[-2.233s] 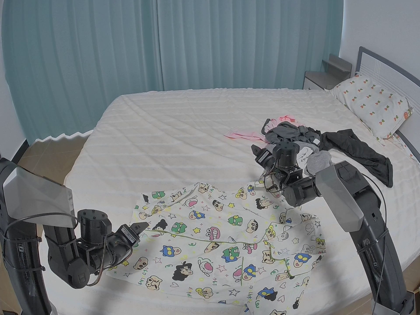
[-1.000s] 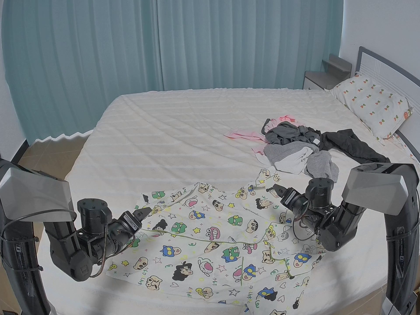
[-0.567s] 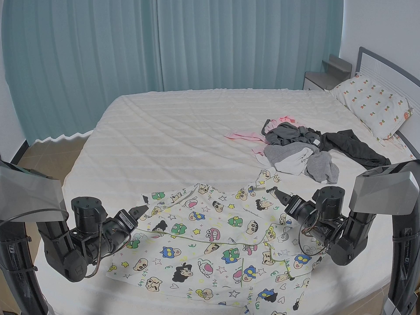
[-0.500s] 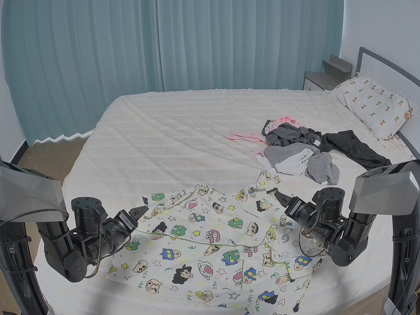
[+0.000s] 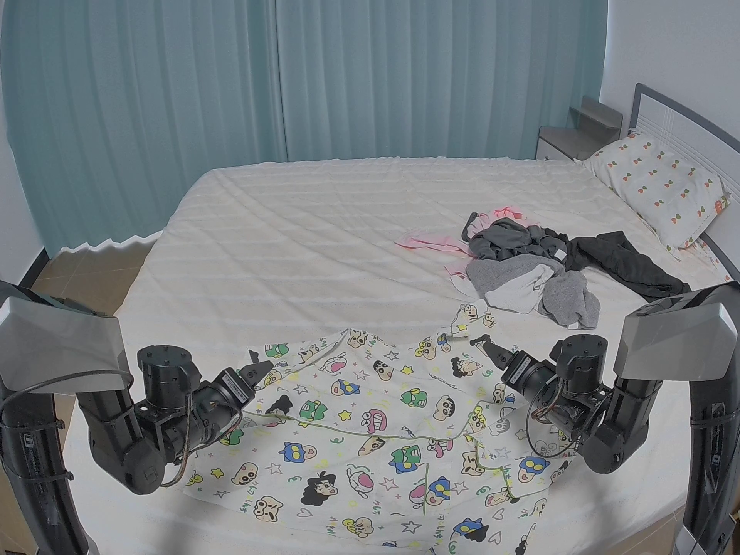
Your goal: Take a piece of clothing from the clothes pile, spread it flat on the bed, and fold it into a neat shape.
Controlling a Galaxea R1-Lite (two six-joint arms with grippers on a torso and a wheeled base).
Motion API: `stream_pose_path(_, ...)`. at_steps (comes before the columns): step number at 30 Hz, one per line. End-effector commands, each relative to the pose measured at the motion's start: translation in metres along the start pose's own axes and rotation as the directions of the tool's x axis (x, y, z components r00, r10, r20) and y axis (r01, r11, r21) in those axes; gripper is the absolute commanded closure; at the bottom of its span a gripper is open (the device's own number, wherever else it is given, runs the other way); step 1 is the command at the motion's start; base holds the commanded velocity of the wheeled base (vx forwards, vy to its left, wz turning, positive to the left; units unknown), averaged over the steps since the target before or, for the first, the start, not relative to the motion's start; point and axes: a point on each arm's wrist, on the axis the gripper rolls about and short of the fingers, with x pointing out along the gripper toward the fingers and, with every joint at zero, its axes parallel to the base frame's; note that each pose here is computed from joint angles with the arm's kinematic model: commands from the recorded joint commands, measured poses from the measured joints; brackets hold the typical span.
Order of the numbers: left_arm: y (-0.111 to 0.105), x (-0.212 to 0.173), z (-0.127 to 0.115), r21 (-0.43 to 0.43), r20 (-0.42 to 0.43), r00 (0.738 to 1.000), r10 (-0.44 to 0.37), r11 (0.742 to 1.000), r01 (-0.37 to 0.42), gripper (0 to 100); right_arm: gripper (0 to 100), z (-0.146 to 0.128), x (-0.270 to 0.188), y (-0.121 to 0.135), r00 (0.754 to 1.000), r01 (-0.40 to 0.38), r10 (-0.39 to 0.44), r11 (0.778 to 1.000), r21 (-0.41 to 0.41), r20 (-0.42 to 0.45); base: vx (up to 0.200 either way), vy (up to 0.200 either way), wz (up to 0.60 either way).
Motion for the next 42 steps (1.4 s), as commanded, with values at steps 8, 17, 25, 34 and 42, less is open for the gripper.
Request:
stream_pose_path(8,-0.015,0.087,0.017,0.059,-0.108,0.983,0.147,0.988,-0.141,0,0,-0.007,-0.001,0.005,1.0,-0.014,0.014,1.0,-0.007,-0.013,0.0,0.0,0.0)
stream_pose_path(17,-0.01,0.122,0.012,0.072,-0.11,0.978,0.18,0.982,-0.173,0,0,-0.008,0.0,0.003,1.0,-0.021,0.021,1.0,-0.006,-0.001,0.0,0.0,0.0)
stream_pose_path(25,0.01,0.127,0.016,0.264,-0.048,0.969,0.241,0.939,-0.22,0,0,-0.008,0.0,0.003,1.0,-0.023,0.023,1.0,-0.006,-0.004,0.0,0.0,0.0)
stream_pose_path(34,0.029,0.119,0.037,0.548,0.046,0.984,0.171,0.819,-0.168,0,0,-0.009,0.0,0.003,1.0,-0.027,0.027,1.0,-0.007,-0.011,0.0,0.0,0.0)
stream_pose_path(42,0.043,0.106,0.019,0.668,-0.106,0.985,0.134,0.744,-0.029,0,0,-0.012,0.001,0.001,1.0,-0.021,0.021,1.0,-0.009,-0.019,0.0,0.0,0.0)
